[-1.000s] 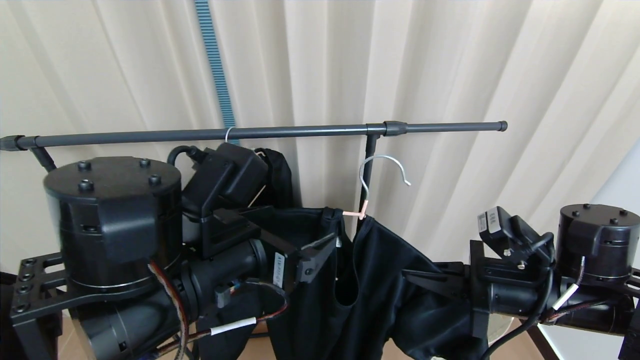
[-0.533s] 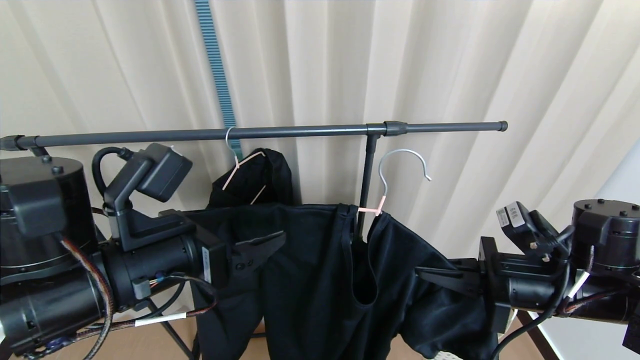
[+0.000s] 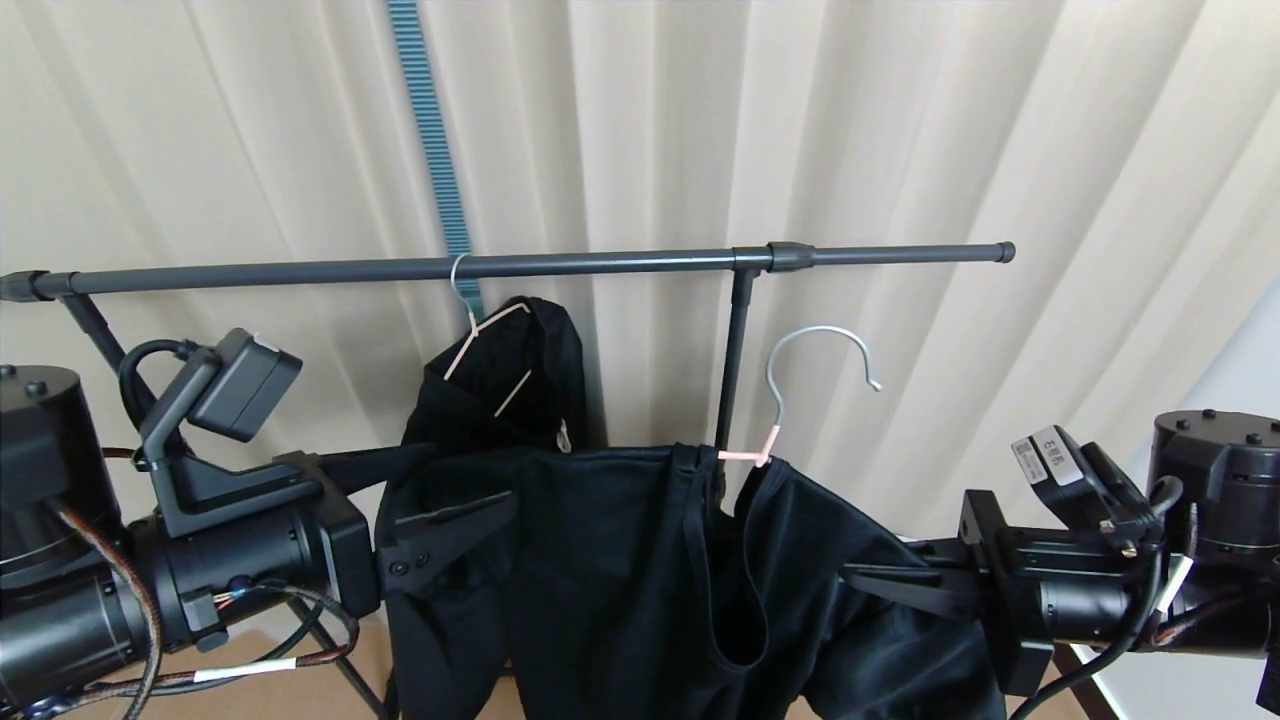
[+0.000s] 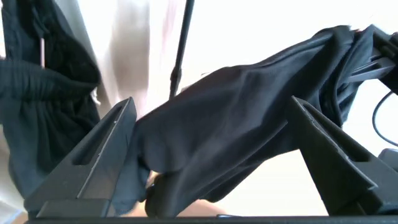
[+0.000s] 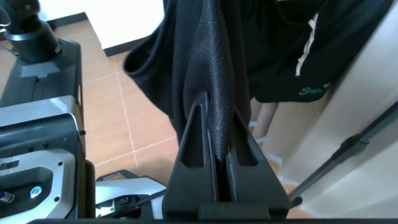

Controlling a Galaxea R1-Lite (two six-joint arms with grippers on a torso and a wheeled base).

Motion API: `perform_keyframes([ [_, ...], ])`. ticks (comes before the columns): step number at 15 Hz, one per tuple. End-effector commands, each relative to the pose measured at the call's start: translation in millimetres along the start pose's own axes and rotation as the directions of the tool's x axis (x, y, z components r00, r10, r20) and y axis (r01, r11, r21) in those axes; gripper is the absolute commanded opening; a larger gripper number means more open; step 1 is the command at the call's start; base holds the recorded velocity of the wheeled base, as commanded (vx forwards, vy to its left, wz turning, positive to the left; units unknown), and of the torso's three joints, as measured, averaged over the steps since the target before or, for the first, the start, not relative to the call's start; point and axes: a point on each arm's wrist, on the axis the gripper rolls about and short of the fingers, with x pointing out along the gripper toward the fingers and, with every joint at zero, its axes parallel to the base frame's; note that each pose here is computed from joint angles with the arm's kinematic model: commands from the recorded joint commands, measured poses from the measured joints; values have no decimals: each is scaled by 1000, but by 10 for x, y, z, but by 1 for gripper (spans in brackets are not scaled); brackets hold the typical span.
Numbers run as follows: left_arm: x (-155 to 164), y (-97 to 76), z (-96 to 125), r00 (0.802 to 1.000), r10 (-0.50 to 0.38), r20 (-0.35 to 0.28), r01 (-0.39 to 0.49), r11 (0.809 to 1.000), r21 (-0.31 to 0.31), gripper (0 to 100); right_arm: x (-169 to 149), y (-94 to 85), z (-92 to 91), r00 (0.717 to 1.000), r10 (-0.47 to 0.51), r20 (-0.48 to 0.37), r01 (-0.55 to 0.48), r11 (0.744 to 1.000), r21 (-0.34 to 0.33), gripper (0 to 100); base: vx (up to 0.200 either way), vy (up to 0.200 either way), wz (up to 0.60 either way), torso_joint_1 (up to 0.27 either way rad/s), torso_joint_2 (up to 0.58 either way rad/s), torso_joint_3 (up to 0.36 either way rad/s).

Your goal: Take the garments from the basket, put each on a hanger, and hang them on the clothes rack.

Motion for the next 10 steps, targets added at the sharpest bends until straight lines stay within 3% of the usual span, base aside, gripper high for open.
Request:
perform_keyframes([
  [1, -54, 65, -32, 1000, 12, -3, -12, 1000, -12, 100, -17, 15, 8, 1000, 10, 6, -10, 1000, -5, 0, 0, 0, 0, 0, 0, 0],
  [6, -114, 180, -130, 992, -123, -36, 121, 991, -54, 100, -34, 46, 12, 999, 50, 18, -50, 999, -8, 0, 0, 0, 0, 0, 0, 0],
  [10, -102, 268, -152, 995, -94, -43, 90, 993, -70, 100, -65, 66, 22, 997, 68, 28, -68, 998, -13, 0, 0, 0, 0, 0, 0, 0],
])
